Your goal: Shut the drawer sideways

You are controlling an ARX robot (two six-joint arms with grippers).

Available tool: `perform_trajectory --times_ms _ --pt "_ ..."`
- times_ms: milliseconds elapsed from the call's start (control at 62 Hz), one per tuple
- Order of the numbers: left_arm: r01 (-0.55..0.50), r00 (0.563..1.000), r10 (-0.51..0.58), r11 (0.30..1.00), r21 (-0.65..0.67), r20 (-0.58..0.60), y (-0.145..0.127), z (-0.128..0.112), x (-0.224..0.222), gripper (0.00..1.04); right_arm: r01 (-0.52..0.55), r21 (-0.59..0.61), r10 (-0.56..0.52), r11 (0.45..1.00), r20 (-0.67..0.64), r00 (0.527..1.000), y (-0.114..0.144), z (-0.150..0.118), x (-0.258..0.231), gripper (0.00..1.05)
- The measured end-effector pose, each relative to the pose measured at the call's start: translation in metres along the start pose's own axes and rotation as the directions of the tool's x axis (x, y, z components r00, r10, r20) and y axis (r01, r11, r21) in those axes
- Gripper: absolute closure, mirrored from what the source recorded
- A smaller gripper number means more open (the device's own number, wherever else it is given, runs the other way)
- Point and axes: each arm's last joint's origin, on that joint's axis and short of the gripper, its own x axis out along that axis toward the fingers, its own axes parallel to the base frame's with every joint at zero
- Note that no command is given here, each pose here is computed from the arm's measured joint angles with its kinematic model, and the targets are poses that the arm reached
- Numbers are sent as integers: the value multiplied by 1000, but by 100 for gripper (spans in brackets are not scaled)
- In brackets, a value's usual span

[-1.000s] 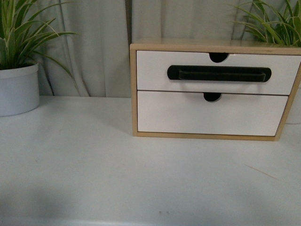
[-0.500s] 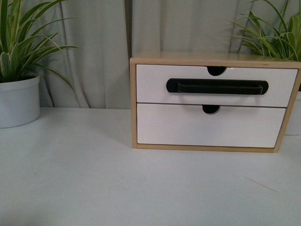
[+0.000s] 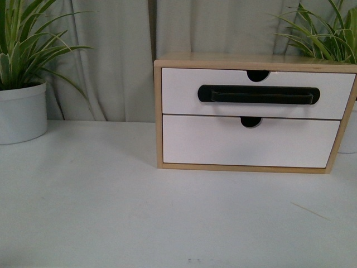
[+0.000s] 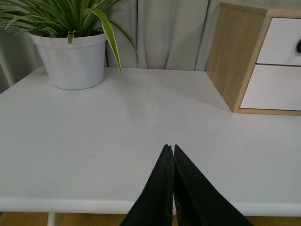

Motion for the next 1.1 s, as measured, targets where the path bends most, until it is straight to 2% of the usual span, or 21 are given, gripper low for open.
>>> perform_trajectory --times_ms 194,468,548,774,806,855,1097 --pt "0 1000 0 1000 1 1 0 0 -5 101 0 0 0 1000 -2 1000 0 -13 0 103" --pt "0 1000 0 1000 1 0 0 0 -10 101 0 1 0 1000 -1 1000 0 -13 0 103" --pt "0 999 0 1000 1 -34 0 -5 -17 101 0 0 0 1000 -1 1000 0 -13 0 103" --pt "0 1000 0 1000 1 -6 0 -3 -21 101 0 1 0 1000 -1 1000 0 -13 0 103" --pt "0 1000 0 1000 1 -6 0 -3 -21 97 0 0 0 1000 -1 1000 0 -13 0 103" --pt "0 1000 0 1000 1 -5 0 -3 -21 88 0 0 0 1000 -1 1000 0 -13 0 96" --pt "0 1000 0 1000 1 -5 0 -3 -21 43 0 0 0 1000 -1 1000 0 -13 0 52"
